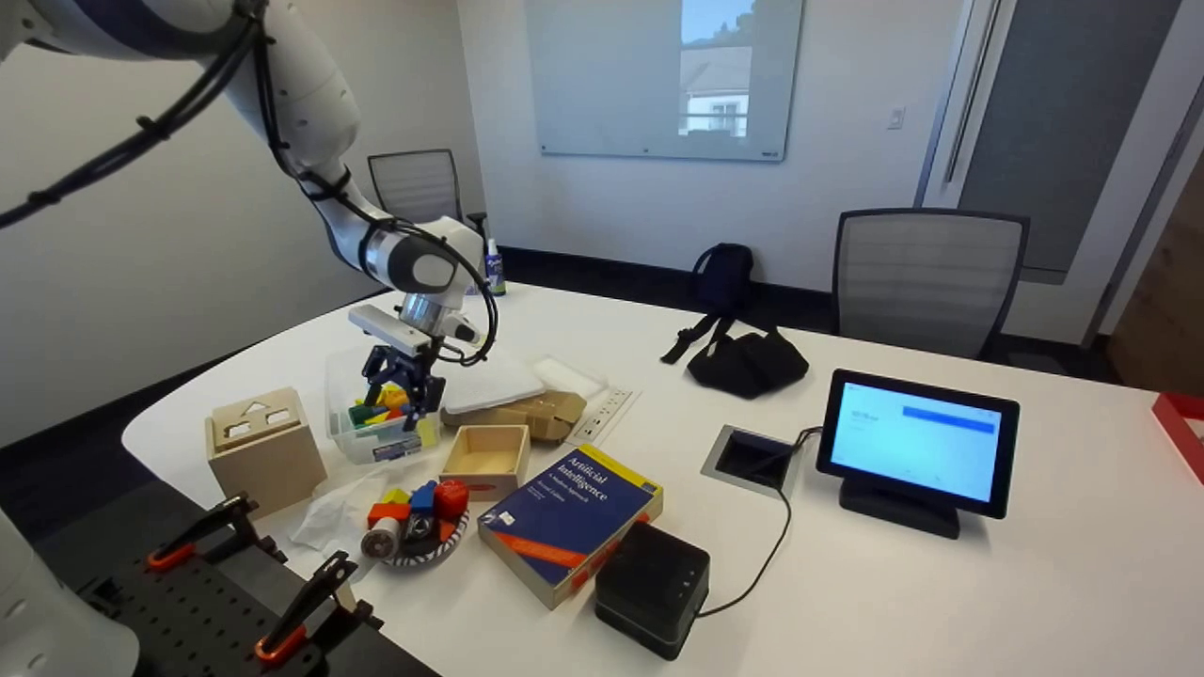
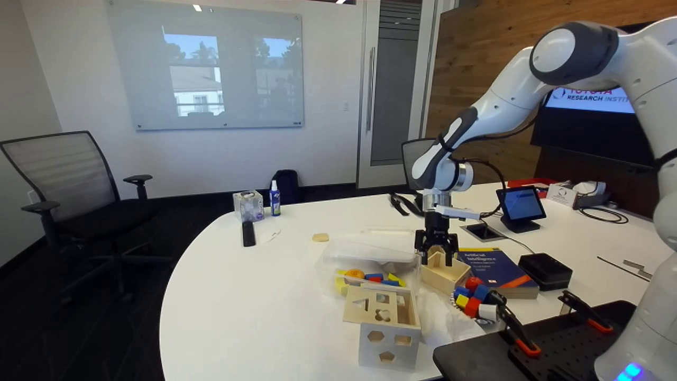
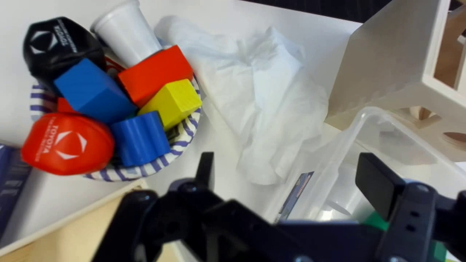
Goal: Use a white cloth to clean the table
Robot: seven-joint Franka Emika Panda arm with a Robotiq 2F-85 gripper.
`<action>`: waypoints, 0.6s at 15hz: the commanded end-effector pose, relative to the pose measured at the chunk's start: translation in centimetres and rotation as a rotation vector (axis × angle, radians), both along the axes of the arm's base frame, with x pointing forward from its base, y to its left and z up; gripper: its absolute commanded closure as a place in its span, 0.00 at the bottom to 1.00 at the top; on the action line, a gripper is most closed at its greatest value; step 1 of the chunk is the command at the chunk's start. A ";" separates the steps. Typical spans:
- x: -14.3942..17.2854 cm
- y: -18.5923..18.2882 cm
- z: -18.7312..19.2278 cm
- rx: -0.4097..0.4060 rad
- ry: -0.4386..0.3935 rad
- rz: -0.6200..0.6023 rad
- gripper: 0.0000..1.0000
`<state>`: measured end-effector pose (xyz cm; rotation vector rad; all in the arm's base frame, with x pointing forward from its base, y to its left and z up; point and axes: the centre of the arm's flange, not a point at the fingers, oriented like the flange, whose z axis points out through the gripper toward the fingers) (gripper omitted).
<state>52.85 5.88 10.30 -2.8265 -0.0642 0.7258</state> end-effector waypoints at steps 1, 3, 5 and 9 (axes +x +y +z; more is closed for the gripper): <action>-1.8 1.1 7.7 -0.055 -0.019 0.063 0.00; -2.3 1.5 11.0 -0.081 -0.045 0.091 0.00; -2.9 1.8 13.9 -0.117 -0.069 0.095 0.00; -3.7 1.7 18.0 -0.205 -0.111 0.081 0.00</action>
